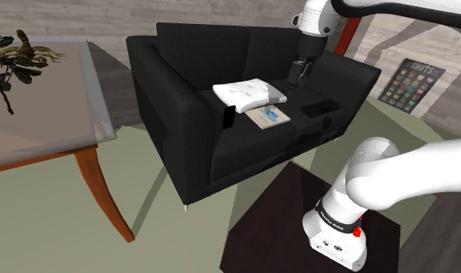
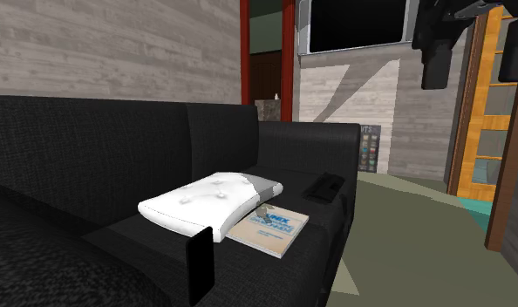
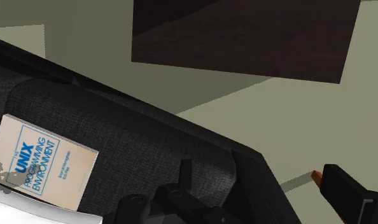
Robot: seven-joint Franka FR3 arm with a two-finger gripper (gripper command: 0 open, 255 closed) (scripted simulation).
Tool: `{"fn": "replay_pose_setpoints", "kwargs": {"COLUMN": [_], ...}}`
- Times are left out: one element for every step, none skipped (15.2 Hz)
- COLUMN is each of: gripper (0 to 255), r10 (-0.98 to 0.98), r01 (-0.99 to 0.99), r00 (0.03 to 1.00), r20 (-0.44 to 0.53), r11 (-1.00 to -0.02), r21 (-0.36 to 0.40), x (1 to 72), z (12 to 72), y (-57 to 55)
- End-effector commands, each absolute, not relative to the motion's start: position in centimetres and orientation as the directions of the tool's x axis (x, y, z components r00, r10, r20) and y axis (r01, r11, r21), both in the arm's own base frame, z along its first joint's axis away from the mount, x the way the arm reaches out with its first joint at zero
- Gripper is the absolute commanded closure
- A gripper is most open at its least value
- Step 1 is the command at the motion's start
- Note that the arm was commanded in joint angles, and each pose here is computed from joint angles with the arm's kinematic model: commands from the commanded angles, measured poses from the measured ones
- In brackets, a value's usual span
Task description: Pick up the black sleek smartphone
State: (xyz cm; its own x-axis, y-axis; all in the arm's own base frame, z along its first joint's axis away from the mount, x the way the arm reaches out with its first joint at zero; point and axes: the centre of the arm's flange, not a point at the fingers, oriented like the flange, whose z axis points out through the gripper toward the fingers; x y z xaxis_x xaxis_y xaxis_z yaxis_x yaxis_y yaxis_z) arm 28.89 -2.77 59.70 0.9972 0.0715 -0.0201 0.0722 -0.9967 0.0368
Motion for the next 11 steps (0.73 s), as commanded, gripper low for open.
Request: {"fn": "replay_pose_setpoints", "kwargs": {"gripper": [0, 0, 0, 0, 0, 0, 0, 0, 0, 0, 0], "r10": [0.072, 0.068, 0.064, 0.061, 0.057, 0.054, 0.050, 0.046, 0.043, 0.039, 0.036], "r01": [0.072, 0.069, 0.065, 0.061, 0.058, 0.054, 0.050, 0.047, 0.043, 0.040, 0.036], "r00": [0.997, 0.998, 0.998, 0.998, 0.998, 0.998, 0.999, 0.999, 0.999, 0.999, 0.999], "r20": [-0.020, -0.019, -0.018, -0.017, -0.016, -0.015, -0.014, -0.013, -0.012, -0.011, -0.010], "r11": [-0.997, -0.997, -0.997, -0.998, -0.998, -0.998, -0.998, -0.998, -0.999, -0.999, -0.999], "r21": [0.037, 0.036, 0.035, 0.034, 0.034, 0.033, 0.032, 0.031, 0.030, 0.029, 0.029], "x": [28.9, 29.9, 30.9, 31.9, 32.9, 34.0, 35.0, 36.0, 37.0, 38.0, 39.0], "z": [59.7, 58.9, 58.2, 57.4, 56.7, 55.9, 55.1, 54.4, 53.6, 52.9, 52.1], "y": [-2.8, -3.1, -3.5, -3.8, -4.2, -4.5, -4.9, -5.2, -5.6, -6.0, -6.4]}}
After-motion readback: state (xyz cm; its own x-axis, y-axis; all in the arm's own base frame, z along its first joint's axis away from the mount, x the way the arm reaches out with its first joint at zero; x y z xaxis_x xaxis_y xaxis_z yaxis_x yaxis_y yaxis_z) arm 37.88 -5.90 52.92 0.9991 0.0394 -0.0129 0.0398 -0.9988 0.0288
